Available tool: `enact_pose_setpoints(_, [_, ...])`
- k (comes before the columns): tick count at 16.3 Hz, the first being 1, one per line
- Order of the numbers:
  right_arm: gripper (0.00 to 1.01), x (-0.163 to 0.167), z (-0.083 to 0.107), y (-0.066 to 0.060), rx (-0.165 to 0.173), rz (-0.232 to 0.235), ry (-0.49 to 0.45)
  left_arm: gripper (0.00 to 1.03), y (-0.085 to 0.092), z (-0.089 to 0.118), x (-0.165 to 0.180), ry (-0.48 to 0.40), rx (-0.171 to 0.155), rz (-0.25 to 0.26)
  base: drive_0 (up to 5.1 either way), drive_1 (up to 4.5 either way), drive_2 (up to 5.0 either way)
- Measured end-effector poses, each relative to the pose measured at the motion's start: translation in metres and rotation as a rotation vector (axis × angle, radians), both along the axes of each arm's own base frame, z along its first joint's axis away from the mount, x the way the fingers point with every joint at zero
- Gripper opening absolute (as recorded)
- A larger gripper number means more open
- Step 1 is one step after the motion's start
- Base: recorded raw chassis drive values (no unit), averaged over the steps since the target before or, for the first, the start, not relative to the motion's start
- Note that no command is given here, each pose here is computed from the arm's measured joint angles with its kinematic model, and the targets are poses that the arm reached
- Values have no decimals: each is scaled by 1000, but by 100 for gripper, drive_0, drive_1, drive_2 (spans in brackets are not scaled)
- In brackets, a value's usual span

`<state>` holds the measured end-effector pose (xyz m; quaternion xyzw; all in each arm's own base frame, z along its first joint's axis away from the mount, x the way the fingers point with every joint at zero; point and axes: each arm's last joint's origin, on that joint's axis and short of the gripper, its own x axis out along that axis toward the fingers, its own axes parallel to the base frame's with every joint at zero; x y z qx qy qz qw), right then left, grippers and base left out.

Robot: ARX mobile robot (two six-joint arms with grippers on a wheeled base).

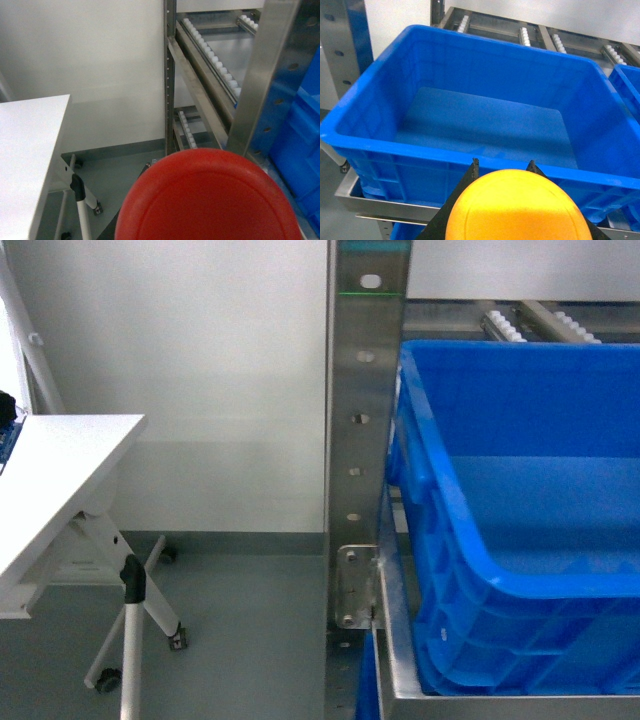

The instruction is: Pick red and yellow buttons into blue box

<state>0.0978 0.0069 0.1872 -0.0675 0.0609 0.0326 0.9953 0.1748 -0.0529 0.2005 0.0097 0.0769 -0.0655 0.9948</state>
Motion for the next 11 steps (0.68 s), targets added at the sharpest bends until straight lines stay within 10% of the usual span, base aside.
enact_pose_setpoints(11, [24,0,0,0,0,0,0,25,0,-1,0,7,2,0,499,-242,-242])
